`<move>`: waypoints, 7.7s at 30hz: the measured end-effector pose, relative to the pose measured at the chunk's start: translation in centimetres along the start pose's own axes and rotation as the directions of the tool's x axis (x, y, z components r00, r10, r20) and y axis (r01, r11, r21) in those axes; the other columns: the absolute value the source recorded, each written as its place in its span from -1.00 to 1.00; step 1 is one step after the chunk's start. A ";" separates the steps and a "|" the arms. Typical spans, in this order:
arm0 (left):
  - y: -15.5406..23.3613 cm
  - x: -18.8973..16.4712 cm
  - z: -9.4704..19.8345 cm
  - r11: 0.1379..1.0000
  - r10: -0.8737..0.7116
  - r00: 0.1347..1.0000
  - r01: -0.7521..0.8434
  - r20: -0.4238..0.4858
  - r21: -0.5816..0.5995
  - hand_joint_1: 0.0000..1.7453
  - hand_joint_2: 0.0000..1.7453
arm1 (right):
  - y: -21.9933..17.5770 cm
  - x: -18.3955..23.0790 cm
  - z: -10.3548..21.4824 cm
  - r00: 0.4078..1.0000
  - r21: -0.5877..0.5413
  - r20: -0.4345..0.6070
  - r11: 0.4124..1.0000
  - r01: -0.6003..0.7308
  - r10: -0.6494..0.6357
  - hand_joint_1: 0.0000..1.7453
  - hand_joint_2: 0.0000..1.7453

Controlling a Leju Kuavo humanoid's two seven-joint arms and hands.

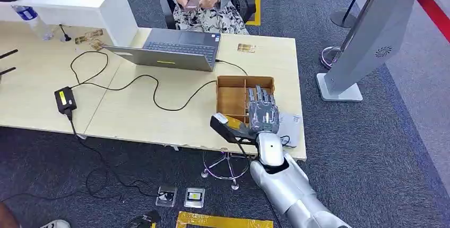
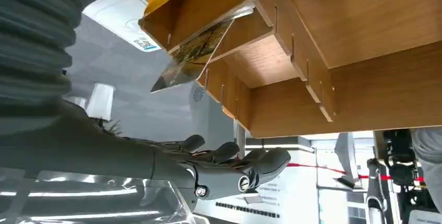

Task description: Pass the card to the sensor for recognition and then transmit it.

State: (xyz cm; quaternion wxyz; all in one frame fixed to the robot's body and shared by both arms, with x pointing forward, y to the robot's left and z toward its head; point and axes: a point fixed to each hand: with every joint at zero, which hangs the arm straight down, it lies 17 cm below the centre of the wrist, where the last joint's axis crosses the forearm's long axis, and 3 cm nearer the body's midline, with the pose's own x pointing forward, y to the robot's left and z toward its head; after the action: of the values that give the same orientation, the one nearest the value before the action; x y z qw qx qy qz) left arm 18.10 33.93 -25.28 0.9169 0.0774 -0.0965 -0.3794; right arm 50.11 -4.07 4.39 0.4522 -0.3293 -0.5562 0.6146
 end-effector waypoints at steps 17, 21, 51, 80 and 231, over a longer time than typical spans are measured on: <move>-1.1 -1.6 -0.1 0.999 0.035 0.999 -0.035 -0.019 -0.003 -1.00 -1.00 | 0.4 -1.8 0.0 1.000 0.004 -0.006 1.000 0.015 -0.015 -1.00 1.00; -1.1 -1.8 -0.1 0.999 0.035 0.999 -0.035 -0.021 -0.002 -1.00 -1.00 | 0.7 -2.2 0.1 1.000 0.012 -0.013 1.000 0.010 -0.010 -1.00 1.00; -0.9 -2.0 -0.1 0.999 0.038 0.999 -0.038 -0.038 0.000 -1.00 -1.00 | -2.5 -8.1 -1.3 0.994 -0.034 -0.111 0.999 -0.029 0.025 -1.00 1.00; -0.6 -2.3 -0.2 0.996 0.088 0.995 -0.088 -0.052 0.018 -1.00 -1.00 | -2.0 -6.6 -1.7 0.998 0.001 -0.050 0.999 -0.033 0.033 -1.00 1.00; 1.0 -0.9 0.0 1.000 -0.020 1.000 0.020 -0.005 0.007 -1.00 -1.00 | -7.6 1.0 4.9 0.986 -0.045 0.138 0.995 -0.085 0.090 -1.00 1.00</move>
State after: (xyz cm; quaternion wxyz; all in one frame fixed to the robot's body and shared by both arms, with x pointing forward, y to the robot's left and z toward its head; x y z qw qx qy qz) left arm 18.13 35.22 -25.14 0.9131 0.0827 -0.0948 -0.3879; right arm 46.72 -5.22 12.74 0.3780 -0.3182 -0.5835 0.6445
